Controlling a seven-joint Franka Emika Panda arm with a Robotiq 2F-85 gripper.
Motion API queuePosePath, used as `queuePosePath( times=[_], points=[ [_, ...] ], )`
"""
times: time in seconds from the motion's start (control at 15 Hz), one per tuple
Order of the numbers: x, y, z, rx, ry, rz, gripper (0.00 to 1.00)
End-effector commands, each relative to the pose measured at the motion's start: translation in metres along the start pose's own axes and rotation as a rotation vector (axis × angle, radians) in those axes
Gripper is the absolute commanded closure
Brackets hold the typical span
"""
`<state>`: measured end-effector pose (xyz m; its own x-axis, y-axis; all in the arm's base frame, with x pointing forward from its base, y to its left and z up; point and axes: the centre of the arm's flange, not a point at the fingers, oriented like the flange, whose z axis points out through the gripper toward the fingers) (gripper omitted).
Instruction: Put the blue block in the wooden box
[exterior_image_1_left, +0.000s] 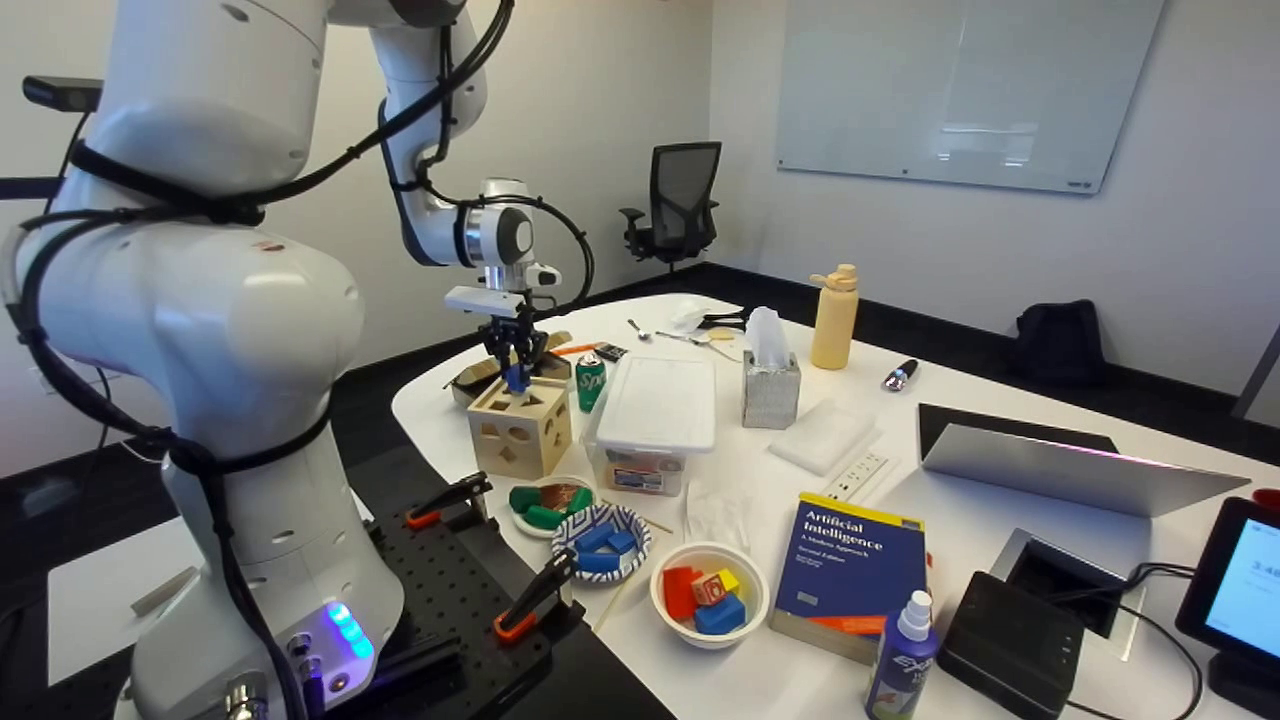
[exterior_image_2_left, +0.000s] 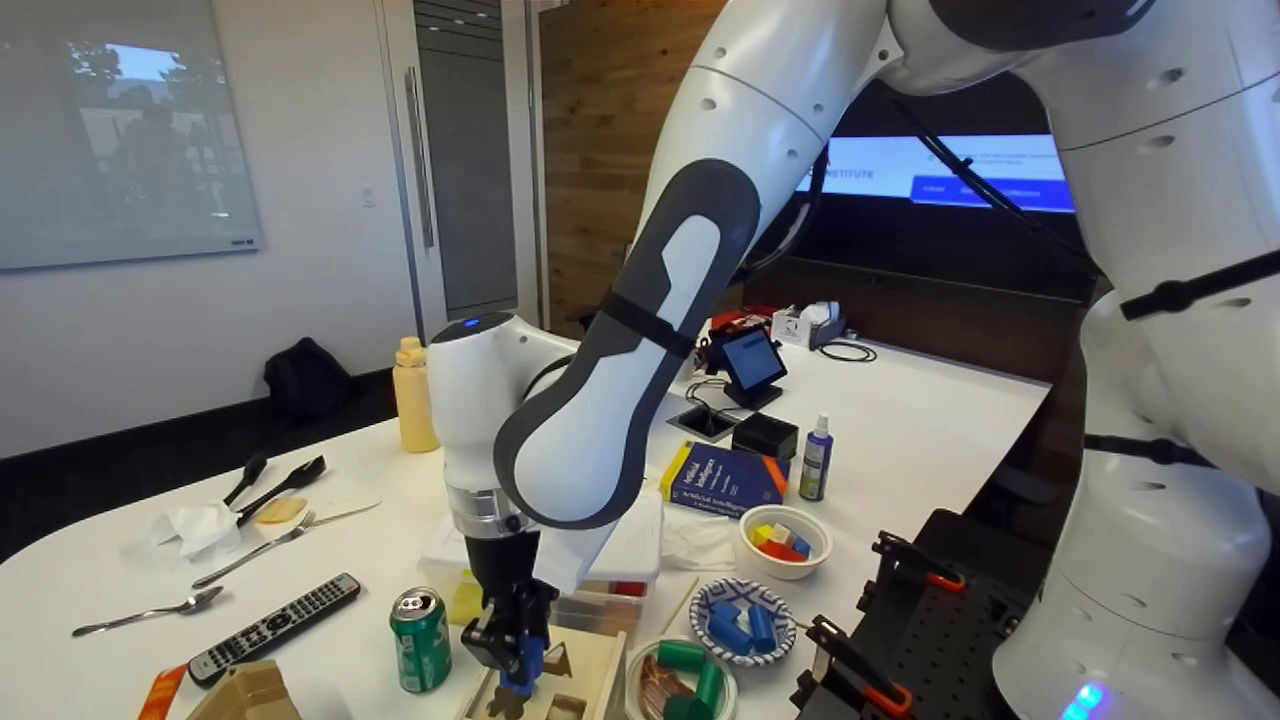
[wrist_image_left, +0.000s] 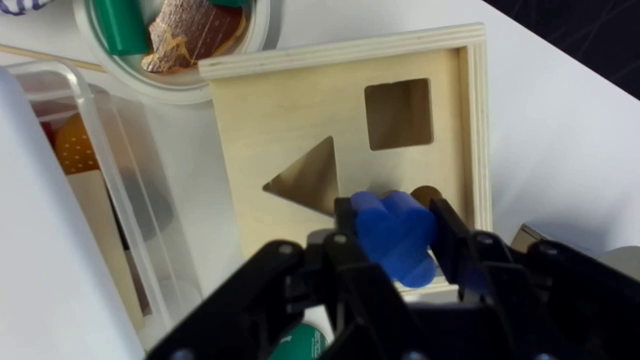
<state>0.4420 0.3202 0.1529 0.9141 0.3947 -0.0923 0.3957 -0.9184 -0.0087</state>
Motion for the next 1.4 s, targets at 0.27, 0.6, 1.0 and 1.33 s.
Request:
queuePosePath(
  times=[0.27,0.6,1.0,1.33],
  points=[
    [-0.007,-0.021,0.008,-0.020,-0.010,-0.003,0.84],
    [-0.006,-0.022,0.010,-0.016,-0.012,-0.007,0.84],
    [-0.002,-0.024,0.009,-0.015,-0.006,-0.010,0.84],
    [0.000,-0.026,0.009,-0.015,-0.002,-0.016,0.84]
  ],
)
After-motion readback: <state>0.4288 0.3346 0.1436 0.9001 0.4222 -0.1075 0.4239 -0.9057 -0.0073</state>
